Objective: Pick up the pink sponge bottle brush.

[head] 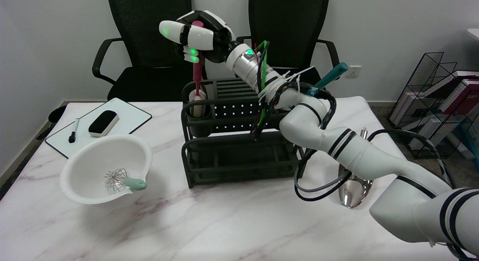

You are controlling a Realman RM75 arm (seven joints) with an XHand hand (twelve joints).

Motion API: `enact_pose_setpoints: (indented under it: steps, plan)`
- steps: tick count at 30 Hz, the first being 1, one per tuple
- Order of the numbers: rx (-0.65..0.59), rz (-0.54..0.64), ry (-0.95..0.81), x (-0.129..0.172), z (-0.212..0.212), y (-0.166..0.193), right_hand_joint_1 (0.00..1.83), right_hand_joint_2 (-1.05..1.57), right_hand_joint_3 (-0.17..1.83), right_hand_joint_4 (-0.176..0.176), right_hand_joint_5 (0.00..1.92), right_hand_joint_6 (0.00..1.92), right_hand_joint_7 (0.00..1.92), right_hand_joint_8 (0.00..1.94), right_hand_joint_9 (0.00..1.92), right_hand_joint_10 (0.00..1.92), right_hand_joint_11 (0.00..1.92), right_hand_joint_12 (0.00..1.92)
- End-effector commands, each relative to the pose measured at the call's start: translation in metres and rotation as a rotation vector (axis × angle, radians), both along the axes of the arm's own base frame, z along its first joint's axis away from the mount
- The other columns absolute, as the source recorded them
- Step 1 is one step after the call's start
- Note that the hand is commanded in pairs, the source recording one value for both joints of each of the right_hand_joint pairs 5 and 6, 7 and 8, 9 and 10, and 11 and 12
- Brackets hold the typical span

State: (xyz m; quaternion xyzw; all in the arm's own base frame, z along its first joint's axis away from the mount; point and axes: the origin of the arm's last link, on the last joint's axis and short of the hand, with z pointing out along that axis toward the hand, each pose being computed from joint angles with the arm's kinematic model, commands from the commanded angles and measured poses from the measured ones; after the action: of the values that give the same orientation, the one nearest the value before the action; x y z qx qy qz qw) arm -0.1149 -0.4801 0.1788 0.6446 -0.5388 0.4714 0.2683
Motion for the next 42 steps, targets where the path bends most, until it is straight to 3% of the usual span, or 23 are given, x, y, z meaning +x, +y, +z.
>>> enact_pose_setpoints:
  steps: [1,15,24,32,38,42]
  plan:
    - [-0.028,0.064,-0.019,0.029,0.027,0.025,1.17,1.37,0.53,0.000,1.92,1.92,1.92,1.92,1.92,1.92,1.92,1.92]
    - [0.011,0.208,-0.118,0.091,0.044,0.060,1.13,1.44,0.46,0.000,1.92,1.92,1.92,1.92,1.92,1.92,1.92,1.92]
    - [0.054,0.271,-0.165,0.096,0.046,0.107,1.09,1.52,0.40,0.000,1.92,1.92,1.92,1.92,1.92,1.92,1.92,1.92]
    - [0.159,0.210,-0.332,0.043,0.036,0.152,1.05,1.57,0.33,0.000,1.92,1.92,1.92,1.92,1.92,1.92,1.92,1.92]
    - [0.075,0.135,-0.376,-0.004,0.056,0.176,1.06,1.57,0.28,0.000,1.92,1.92,1.92,1.92,1.92,1.92,1.92,1.92]
    - [0.069,0.114,-0.380,-0.019,0.058,0.187,1.05,1.57,0.27,0.000,1.92,1.92,1.92,1.92,1.92,1.92,1.92,1.92]
